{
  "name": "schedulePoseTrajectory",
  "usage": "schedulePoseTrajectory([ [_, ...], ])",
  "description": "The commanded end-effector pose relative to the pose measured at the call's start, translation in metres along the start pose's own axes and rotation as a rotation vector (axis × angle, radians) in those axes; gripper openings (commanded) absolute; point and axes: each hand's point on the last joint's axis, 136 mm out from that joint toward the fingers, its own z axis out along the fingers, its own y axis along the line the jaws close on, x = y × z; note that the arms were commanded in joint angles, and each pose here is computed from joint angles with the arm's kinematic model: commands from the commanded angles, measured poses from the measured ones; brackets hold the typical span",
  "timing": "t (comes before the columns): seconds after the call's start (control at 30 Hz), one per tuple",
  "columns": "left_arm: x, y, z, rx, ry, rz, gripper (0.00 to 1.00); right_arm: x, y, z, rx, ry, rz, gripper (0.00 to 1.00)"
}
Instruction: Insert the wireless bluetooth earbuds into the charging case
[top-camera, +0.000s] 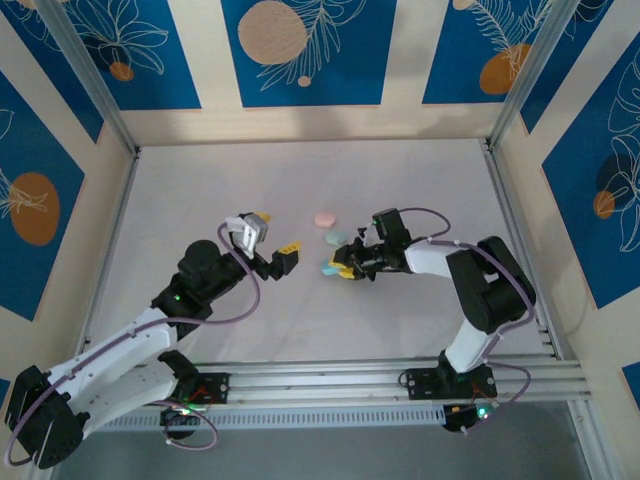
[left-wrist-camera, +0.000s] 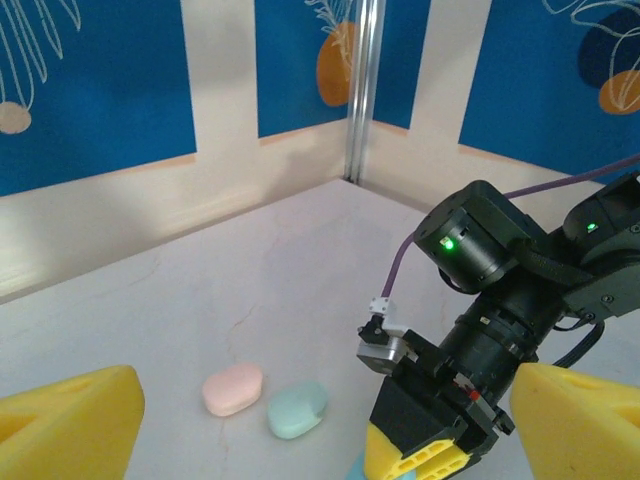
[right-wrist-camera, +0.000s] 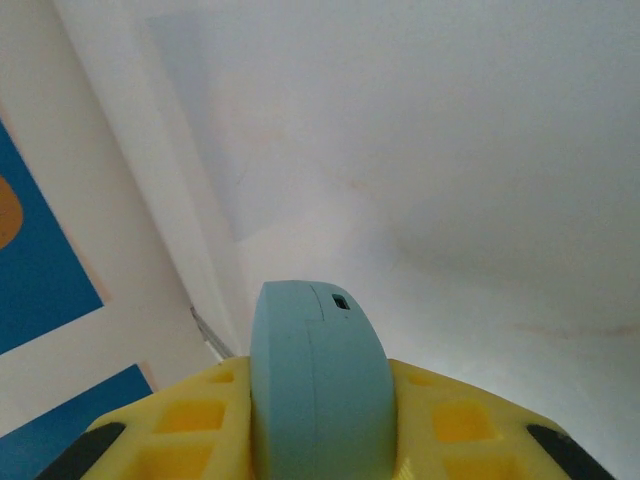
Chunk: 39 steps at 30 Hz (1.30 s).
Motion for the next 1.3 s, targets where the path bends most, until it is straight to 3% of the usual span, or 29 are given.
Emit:
schedulePoseTrajectory([
  [0.0, -0.010, 0.005, -0.003, -0.037, -0.014, -0.013, 0.95, -0.012, 0.007, 0.013, -0.008, -0.014, -0.039, 0.23],
  [0.3, -0.008, 0.008, -0.003, -0.058, -0.004, -0.005, 0.97, -0.021, -0.012, 0.026, 0.101, -0.034, -0.055, 0.29],
  [0.47, -0.007, 0.010, -0.003, -0.071, 0.020, -0.006, 1.00, -0.020, -0.023, 0.016, 0.204, -0.045, -0.071, 0.48],
  [0.73, -0.002, 0.023, 0.000, -0.139, 0.050, -0.008, 1.00, -0.021, -0.021, -0.033, 0.354, -0.174, -0.159, 0.62],
  [0.9, 0.010, 0.041, 0.006, -0.234, 0.090, 0.002, 1.00, -0.038, -0.002, -0.104, 0.517, -0.454, -0.289, 0.63],
  [1.1, 0.035, 0.100, -0.002, -0.481, 0.155, -0.001, 1.00, -0.069, 0.022, -0.226, 0.776, -1.005, -0.537, 0.67],
  [1.27, 0.059, 0.154, -0.029, -0.676, 0.192, -0.021, 1.00, -0.094, -0.018, -0.273, 0.869, -1.125, -0.543, 0.72],
])
